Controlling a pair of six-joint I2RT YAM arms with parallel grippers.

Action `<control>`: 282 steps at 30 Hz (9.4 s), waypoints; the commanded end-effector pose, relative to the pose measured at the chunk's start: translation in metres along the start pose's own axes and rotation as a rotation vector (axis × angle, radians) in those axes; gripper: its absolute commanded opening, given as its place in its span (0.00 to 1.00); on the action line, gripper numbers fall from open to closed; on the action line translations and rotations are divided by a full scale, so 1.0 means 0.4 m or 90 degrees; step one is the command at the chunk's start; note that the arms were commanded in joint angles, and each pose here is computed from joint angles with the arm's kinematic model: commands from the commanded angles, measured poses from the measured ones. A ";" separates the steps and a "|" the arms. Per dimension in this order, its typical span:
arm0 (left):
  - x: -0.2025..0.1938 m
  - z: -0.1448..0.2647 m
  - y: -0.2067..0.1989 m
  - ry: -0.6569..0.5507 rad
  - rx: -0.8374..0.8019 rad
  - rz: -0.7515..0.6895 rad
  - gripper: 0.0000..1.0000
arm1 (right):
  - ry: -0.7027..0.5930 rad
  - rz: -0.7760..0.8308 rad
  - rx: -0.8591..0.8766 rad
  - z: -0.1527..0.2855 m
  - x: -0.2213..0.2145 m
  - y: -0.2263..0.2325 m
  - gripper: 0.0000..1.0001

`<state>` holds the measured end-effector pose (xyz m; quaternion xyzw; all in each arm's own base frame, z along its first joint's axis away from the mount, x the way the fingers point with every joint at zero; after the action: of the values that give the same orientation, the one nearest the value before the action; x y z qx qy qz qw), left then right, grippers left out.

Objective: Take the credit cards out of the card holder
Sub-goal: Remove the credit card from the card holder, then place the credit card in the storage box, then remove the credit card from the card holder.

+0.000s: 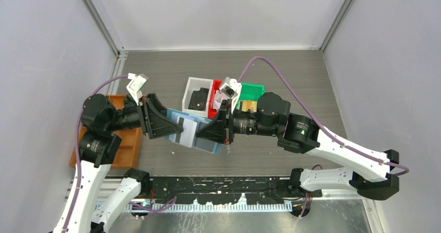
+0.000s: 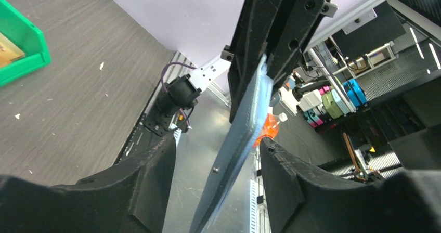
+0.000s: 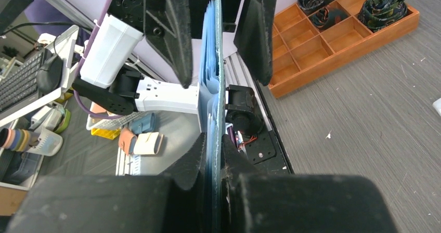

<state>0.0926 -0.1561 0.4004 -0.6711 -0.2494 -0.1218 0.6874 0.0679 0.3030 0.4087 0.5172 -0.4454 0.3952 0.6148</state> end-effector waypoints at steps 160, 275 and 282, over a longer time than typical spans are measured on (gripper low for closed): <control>0.035 0.004 -0.055 0.009 0.022 -0.133 0.00 | 0.131 -0.364 -0.446 -0.062 -0.310 -0.883 0.02; 0.059 0.004 -0.166 0.004 -0.049 -0.086 0.00 | -0.221 -0.140 0.159 0.027 0.024 -0.134 0.61; 0.057 0.006 -0.179 0.007 -0.056 -0.087 0.00 | -0.230 -0.147 0.195 0.022 0.021 -0.127 0.58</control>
<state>0.0845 -0.1565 0.4569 -0.6752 -0.2667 -0.1534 0.6704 0.1263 0.2911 0.3846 0.6926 -0.4042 0.2739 0.5310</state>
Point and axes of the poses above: each gripper's point midway between its finger pads, its own z axis back along the fingers, its own y axis along the line the jaws close on, x = y × z, the point moved 5 cm from there along z, back along the fingers, and after that the axes turned 14 degrees about z, right-handed, at the moved point
